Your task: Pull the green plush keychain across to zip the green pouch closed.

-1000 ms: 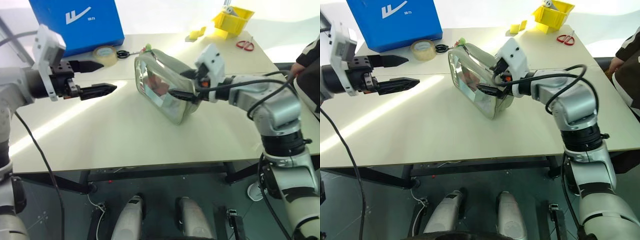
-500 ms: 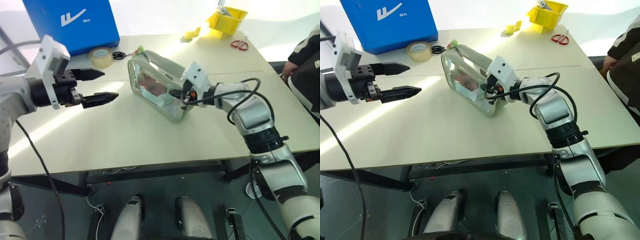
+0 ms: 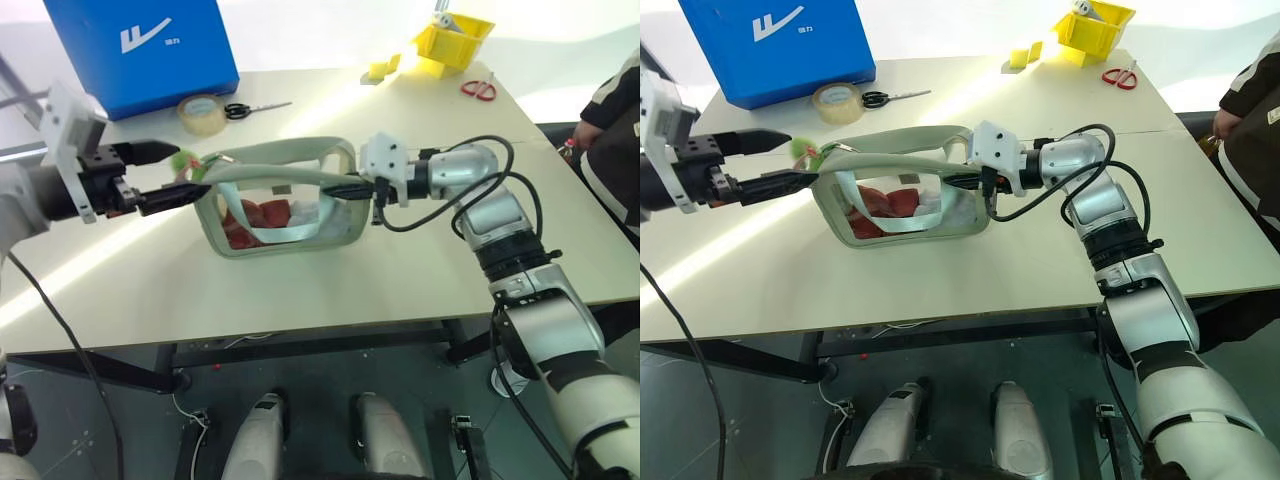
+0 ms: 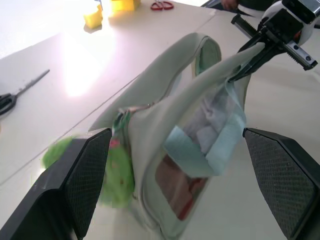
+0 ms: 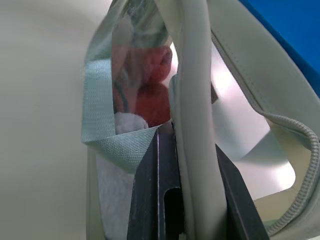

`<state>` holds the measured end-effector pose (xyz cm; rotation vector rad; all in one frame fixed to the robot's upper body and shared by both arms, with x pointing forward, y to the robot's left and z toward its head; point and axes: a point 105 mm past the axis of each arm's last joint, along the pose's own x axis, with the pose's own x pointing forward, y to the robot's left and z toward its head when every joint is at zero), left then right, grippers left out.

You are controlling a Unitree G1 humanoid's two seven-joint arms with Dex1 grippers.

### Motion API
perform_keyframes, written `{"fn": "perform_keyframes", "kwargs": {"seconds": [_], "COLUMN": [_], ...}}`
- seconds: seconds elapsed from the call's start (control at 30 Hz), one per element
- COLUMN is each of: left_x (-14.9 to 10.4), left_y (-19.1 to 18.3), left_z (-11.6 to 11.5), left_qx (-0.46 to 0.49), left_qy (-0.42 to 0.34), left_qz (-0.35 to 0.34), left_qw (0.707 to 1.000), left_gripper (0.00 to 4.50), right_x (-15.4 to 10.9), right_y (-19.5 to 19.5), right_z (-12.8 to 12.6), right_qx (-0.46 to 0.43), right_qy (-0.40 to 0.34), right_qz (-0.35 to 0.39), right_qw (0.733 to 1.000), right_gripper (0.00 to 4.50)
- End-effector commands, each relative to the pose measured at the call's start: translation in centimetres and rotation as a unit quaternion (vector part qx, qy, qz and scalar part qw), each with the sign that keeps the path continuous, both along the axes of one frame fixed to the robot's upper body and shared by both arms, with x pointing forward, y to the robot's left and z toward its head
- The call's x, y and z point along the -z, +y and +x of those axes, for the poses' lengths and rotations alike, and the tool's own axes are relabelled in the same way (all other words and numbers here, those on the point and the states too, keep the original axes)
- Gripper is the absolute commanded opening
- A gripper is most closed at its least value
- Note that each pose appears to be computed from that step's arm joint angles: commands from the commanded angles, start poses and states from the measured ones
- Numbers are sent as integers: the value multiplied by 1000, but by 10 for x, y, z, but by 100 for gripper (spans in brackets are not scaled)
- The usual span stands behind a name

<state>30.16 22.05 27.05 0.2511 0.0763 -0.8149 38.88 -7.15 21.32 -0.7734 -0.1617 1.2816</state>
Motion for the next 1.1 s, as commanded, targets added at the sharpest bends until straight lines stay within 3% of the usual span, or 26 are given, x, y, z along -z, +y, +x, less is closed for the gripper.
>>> {"fn": "perform_keyframes", "kwargs": {"seconds": [0.03, 0.23, 0.33, 0.57, 0.77, 0.93, 1.03, 1.1], "left_x": [-14, -11, -9, -9, -6, 1, 7, 11], "left_y": [-1, 0, 0, 29, 42, 51, 56, 54], "left_z": [-6, -6, -4, 5, 5, 11, 22, 29], "left_qx": [-1, -3, -4, -59, -77, -91, -103, -105], "left_qy": [-35, -30, -28, -31, -28, -21, -16, -12], "left_qz": [7, 13, 15, 9, 6, 5, -15, -29], "left_qw": [999, 999, 999, 998, 997, 996, 994, 994], "left_gripper": [450, 450, 450, 450, 450, 450, 450, 450], "right_x": [-15, -12, -14, -40, -56, -40, -29, -26], "right_y": [1, 1, 0, -12, -34, -41, -38, -34], "right_z": [1, -2, -4, -14, -24, -32, -29, -27], "right_qx": [-11, -21, -25, -14, 22, 36, 43, 44], "right_qy": [-35, -21, -7, -12, -19, 6, 17, 19], "right_qz": [0, 7, 10, 34, 48, 37, 40, 41], "right_qw": [999, 1000, 1000, 999, 998, 999, 998, 998], "right_gripper": [8, 8, 101, 446, 446, 446, 372, 272]}}
